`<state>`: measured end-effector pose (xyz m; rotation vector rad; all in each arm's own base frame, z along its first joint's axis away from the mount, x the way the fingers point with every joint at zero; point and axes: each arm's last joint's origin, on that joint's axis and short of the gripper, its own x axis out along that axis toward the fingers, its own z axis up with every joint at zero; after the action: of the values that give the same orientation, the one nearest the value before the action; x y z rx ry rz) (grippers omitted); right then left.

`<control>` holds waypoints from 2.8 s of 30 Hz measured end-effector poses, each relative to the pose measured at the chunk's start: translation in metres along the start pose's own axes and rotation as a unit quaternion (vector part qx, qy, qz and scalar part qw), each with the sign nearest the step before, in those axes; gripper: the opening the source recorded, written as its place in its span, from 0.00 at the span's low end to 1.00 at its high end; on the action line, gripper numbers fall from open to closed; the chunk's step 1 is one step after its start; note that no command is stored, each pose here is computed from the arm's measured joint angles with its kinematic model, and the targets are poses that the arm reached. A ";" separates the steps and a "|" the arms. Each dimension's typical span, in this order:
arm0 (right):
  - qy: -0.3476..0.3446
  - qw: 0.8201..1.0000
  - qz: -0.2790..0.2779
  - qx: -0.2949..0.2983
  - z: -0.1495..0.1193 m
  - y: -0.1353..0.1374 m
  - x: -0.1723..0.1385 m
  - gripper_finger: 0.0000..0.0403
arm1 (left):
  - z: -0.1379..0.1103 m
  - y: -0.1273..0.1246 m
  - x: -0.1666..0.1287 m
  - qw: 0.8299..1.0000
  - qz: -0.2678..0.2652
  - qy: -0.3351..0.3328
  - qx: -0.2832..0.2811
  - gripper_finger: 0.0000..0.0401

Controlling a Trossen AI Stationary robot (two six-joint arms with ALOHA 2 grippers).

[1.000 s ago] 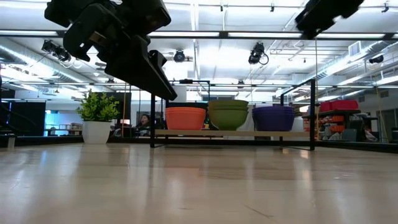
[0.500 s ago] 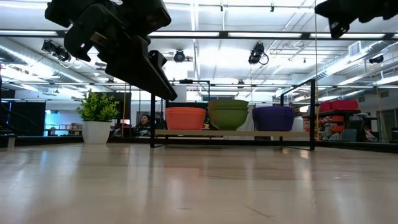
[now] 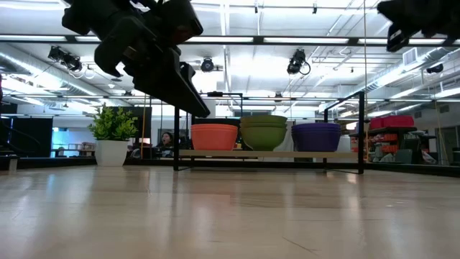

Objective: Pick & Place Mini bowls
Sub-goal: Return to Home Position

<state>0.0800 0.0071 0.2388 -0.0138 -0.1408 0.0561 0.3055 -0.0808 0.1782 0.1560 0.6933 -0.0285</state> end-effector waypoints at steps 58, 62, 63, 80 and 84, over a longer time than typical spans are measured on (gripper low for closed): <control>0.082 0.992 0.079 0.063 -0.074 0.011 0.009 0.01 | 0.005 -0.006 -0.002 0.998 0.029 -0.031 -0.046 0.30; 0.083 0.991 0.078 0.076 -0.074 0.011 0.009 0.01 | 0.011 -0.003 -0.008 0.996 0.059 -0.053 -0.040 0.27; 0.083 0.991 0.078 0.075 -0.074 0.011 0.009 0.01 | 0.013 -0.001 -0.011 0.996 0.060 -0.057 -0.041 0.24; 0.082 0.991 0.078 0.076 -0.074 0.011 0.009 0.01 | -0.038 0.035 -0.109 0.985 0.004 -0.172 -0.027 0.01; 0.082 0.991 0.078 0.075 -0.074 0.011 0.009 0.01 | -0.073 0.047 -0.128 0.968 -0.002 -0.248 -0.046 0.01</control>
<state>0.0986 0.0178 0.1671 0.1214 0.0290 0.2206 0.1638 -0.0261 0.2107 0.0524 0.1944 -0.0381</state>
